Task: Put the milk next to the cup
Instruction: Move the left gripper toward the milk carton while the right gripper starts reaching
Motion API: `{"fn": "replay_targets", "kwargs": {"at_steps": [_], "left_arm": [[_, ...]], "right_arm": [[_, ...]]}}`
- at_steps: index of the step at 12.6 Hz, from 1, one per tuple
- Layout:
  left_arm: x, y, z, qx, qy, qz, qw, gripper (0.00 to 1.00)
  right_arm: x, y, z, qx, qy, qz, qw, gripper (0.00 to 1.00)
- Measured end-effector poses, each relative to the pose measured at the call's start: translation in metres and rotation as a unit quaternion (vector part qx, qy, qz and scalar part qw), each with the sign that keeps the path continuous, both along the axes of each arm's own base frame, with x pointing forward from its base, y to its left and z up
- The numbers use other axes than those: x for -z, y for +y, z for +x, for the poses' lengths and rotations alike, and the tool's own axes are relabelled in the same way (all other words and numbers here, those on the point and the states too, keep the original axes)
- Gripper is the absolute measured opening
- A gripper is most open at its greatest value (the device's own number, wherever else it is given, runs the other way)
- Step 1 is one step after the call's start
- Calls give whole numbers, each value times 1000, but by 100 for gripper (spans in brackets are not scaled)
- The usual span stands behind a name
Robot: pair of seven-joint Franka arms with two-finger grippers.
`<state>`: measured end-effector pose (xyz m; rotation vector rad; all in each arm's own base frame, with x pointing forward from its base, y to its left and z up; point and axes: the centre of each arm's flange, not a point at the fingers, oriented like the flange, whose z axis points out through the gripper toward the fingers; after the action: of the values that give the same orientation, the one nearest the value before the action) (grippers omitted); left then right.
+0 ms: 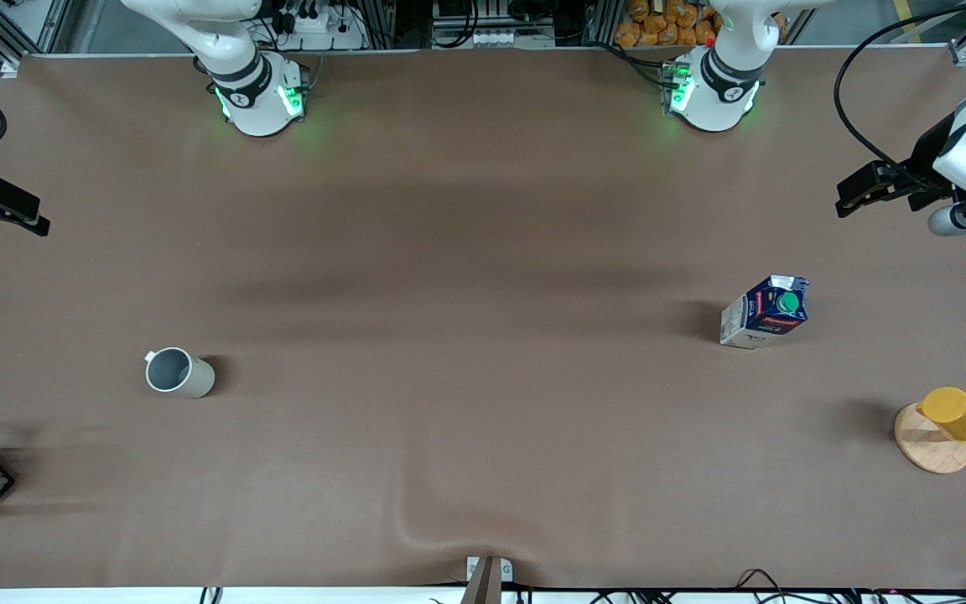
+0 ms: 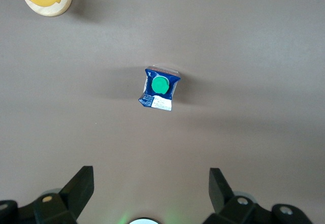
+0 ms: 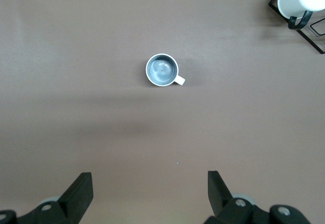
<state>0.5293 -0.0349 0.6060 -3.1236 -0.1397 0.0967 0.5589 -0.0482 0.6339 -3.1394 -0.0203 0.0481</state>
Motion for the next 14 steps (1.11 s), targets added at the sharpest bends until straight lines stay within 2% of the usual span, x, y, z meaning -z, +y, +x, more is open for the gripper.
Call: {"fn": "replay_targets", "kwargs": {"at_steps": [5, 14], "left_arm": [[-11, 3, 3, -2, -5, -1, 1000, 100], [16, -4, 20, 9, 21, 6, 1000, 100]], "right_arm": [[0, 0, 0, 0, 0, 0, 1000, 100], [0, 1, 0, -1, 0, 0, 1000, 100]]}}
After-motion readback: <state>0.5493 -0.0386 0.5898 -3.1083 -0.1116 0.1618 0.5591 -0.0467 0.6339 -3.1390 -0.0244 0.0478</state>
